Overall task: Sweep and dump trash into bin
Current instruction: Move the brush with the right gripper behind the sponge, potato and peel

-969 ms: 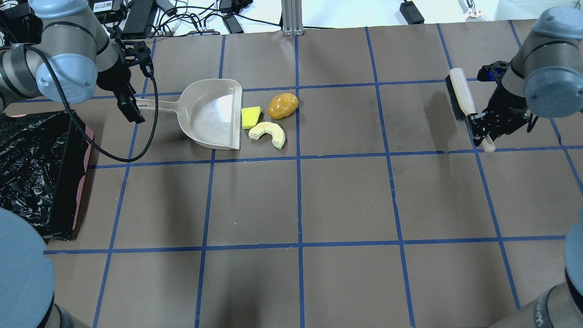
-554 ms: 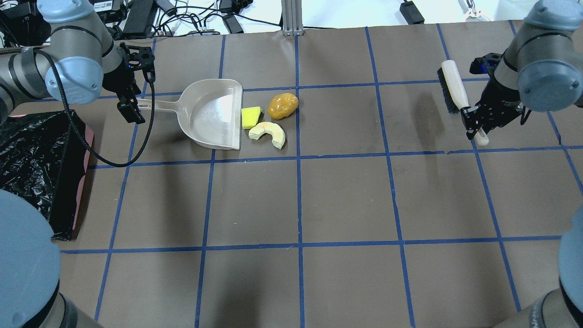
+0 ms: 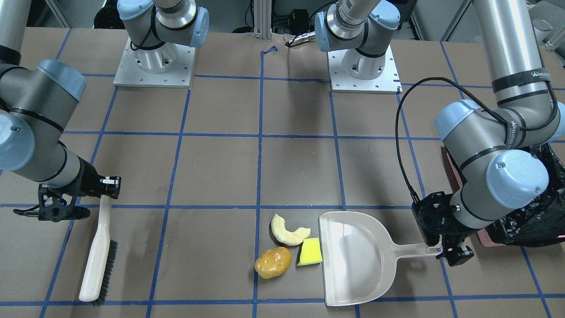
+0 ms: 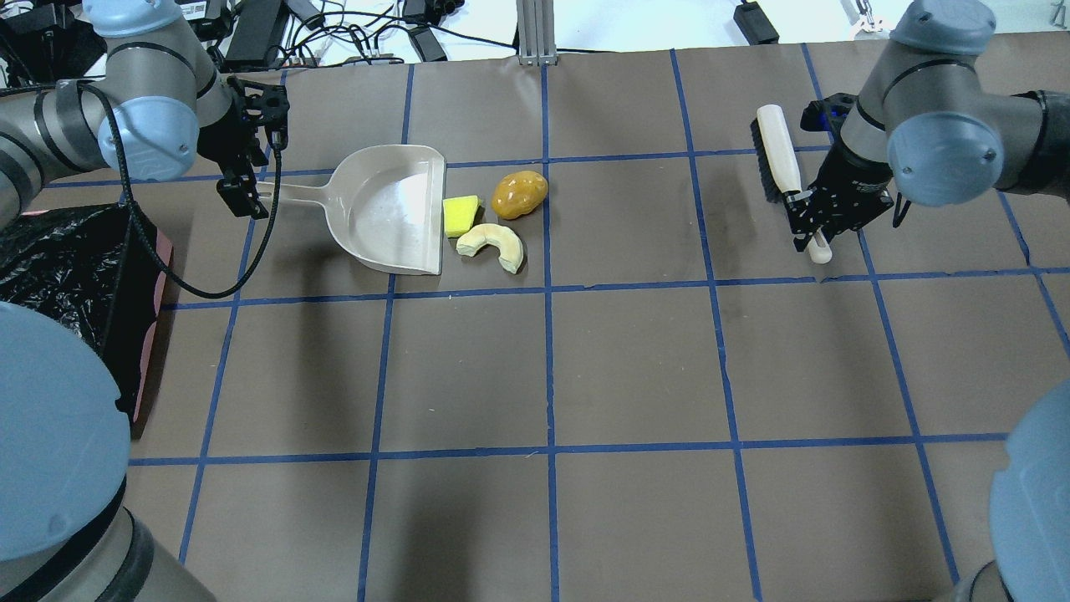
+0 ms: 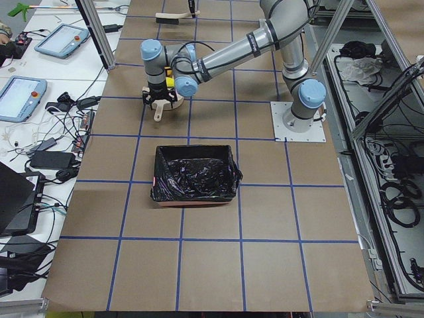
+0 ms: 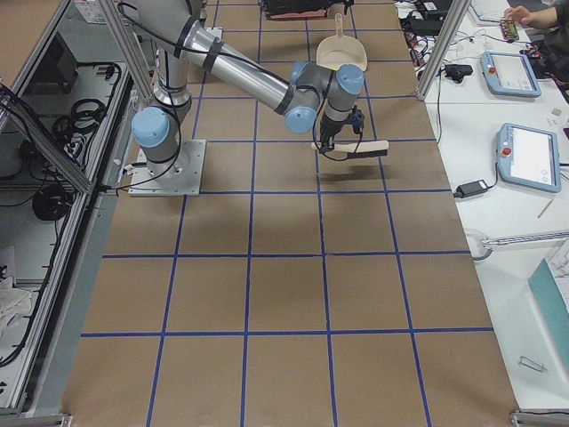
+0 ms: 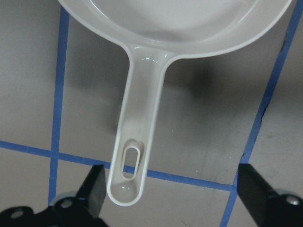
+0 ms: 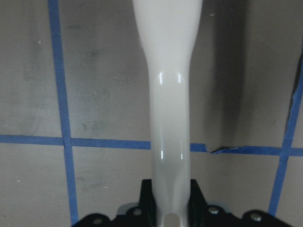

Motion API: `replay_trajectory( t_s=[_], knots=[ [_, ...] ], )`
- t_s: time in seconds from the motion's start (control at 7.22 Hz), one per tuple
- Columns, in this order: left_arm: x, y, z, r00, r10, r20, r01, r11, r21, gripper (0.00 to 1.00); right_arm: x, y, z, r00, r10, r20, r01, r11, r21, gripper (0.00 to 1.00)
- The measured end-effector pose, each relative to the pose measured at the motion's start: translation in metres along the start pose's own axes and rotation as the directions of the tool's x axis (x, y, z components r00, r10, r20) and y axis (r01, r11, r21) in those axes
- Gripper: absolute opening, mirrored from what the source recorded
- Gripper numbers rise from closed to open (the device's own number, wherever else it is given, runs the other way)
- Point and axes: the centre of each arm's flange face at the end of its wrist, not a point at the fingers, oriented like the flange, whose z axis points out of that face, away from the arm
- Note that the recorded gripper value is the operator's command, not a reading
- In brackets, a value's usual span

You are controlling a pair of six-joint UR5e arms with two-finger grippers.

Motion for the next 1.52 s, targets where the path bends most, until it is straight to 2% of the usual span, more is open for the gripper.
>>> replay_trajectory(
  t_s=[0.28,0.55,0.97,1.25,1.38,1.52],
  knots=[
    [-0.01,-0.004,0.018,0.999,0.046,0.003,-0.046,0.999,0.003,1.0,-0.047,0.0,-0.002,0.999,-0.038,0.003,0.038,0.999,0.012,0.0],
    [-0.011,-0.01,0.037,0.998,0.064,-0.017,-0.064,0.998,0.005,0.97,-0.088,0.0,-0.007,0.999,-0.033,0.023,0.032,0.999,0.031,0.0],
    [-0.008,-0.013,0.039,0.996,0.084,-0.021,-0.084,0.996,0.005,0.53,-0.143,0.002,-0.01,0.999,0.024,0.035,-0.026,0.999,0.044,0.0],
    [-0.007,-0.013,0.037,0.995,0.1,-0.018,-0.1,0.995,0.004,0.29,-0.18,0.002,-0.001,0.998,0.046,0.053,-0.048,0.998,0.04,0.0],
    [-0.007,-0.013,0.037,0.995,0.102,-0.018,-0.102,0.995,0.005,0.2,-0.198,0.002,0.007,0.996,0.065,0.066,-0.068,0.997,0.037,0.0],
    [-0.008,-0.013,0.037,0.995,0.103,-0.015,-0.103,0.995,0.004,0.2,-0.214,0.001,0.016,0.994,0.073,0.082,-0.076,0.997,0.033,0.0]
  ],
)
